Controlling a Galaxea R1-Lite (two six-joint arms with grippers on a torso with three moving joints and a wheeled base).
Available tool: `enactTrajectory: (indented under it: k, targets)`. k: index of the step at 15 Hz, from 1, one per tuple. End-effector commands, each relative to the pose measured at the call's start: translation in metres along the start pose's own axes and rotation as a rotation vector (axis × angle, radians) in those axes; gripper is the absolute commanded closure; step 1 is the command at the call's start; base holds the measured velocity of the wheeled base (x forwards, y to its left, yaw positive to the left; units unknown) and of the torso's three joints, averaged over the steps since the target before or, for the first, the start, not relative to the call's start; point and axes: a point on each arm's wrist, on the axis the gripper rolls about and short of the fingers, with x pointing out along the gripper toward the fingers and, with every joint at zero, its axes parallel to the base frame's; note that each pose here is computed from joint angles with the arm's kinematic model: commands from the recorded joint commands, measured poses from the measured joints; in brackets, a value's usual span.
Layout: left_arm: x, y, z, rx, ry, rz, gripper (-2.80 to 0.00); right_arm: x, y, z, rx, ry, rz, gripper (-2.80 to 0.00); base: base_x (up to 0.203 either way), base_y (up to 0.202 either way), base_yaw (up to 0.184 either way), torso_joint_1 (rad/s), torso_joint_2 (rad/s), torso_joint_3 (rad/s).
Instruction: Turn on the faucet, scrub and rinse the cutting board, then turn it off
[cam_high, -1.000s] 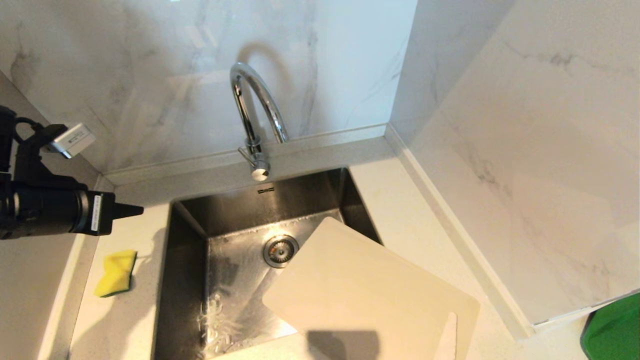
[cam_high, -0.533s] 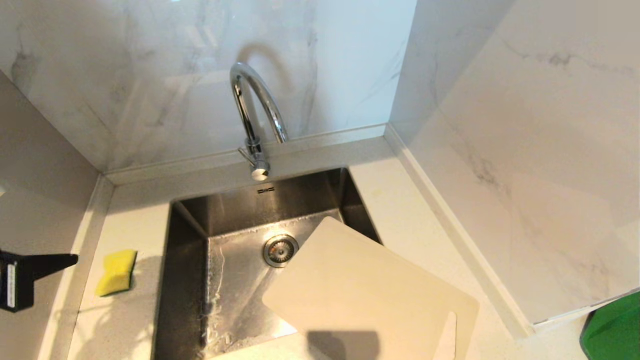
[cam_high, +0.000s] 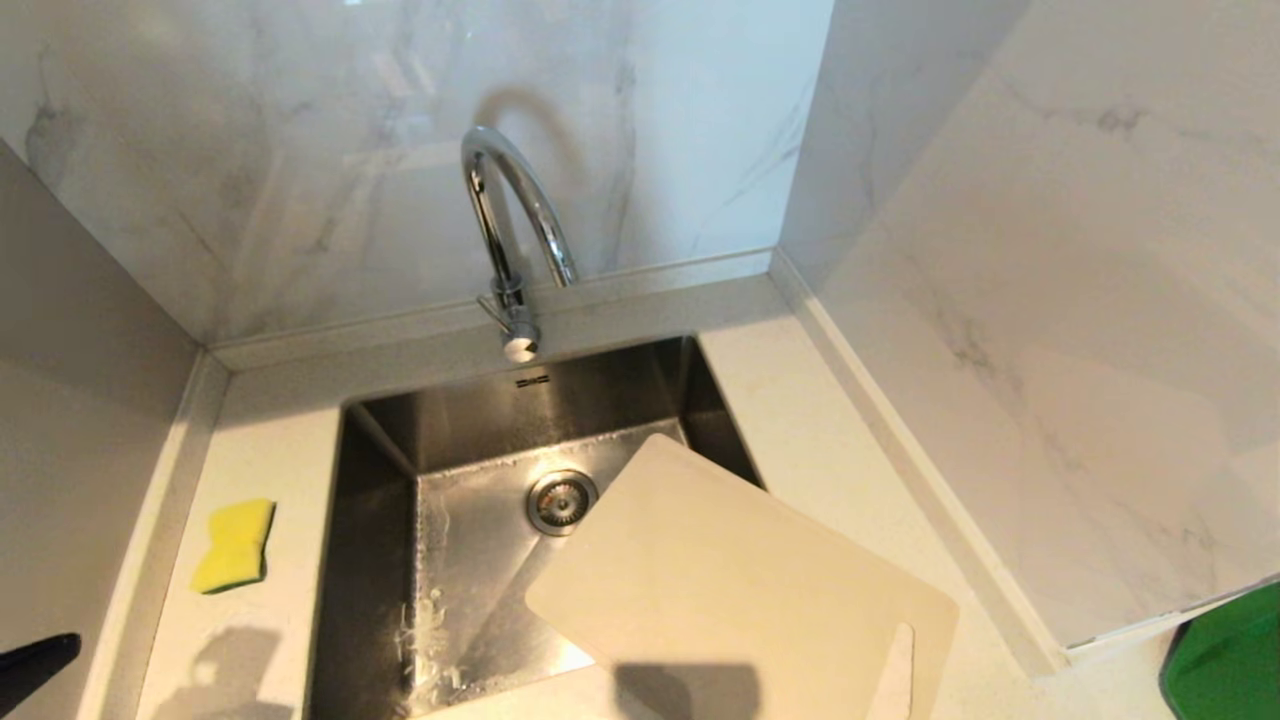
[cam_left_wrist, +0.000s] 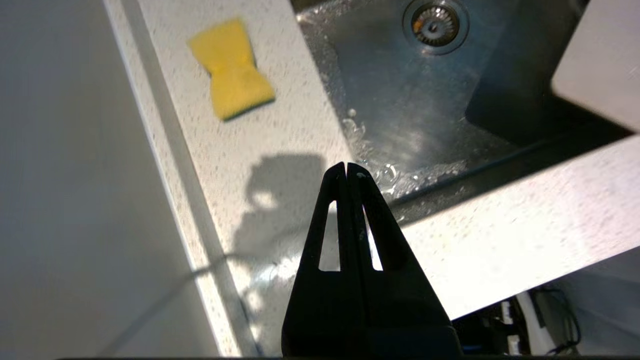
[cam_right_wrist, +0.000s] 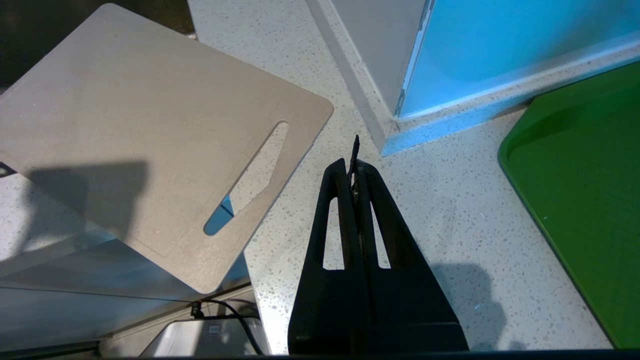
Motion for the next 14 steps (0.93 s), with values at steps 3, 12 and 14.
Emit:
enactTrajectory:
  k: [3,12,14]
  targets:
    - [-0.011,-0.003,-0.052,0.014,-0.037,0.020,0.00,0.000,0.000,0.000,0.000,0.001,0.000,0.00,0.000,0.000,0.000,0.000,0.00,0.000]
    - [-0.032,-0.005,-0.074,-0.008,-0.061,0.063,0.00,0.000,0.000,0.000,0.000,0.001,0.000,0.00,0.000,0.000,0.000,0.000,0.00,0.000]
    - [-0.037,-0.006,-0.084,-0.008,-0.036,0.070,0.00,0.000,0.000,0.000,0.000,0.001,0.000,0.00,0.000,0.000,0.000,0.000,0.00,0.000]
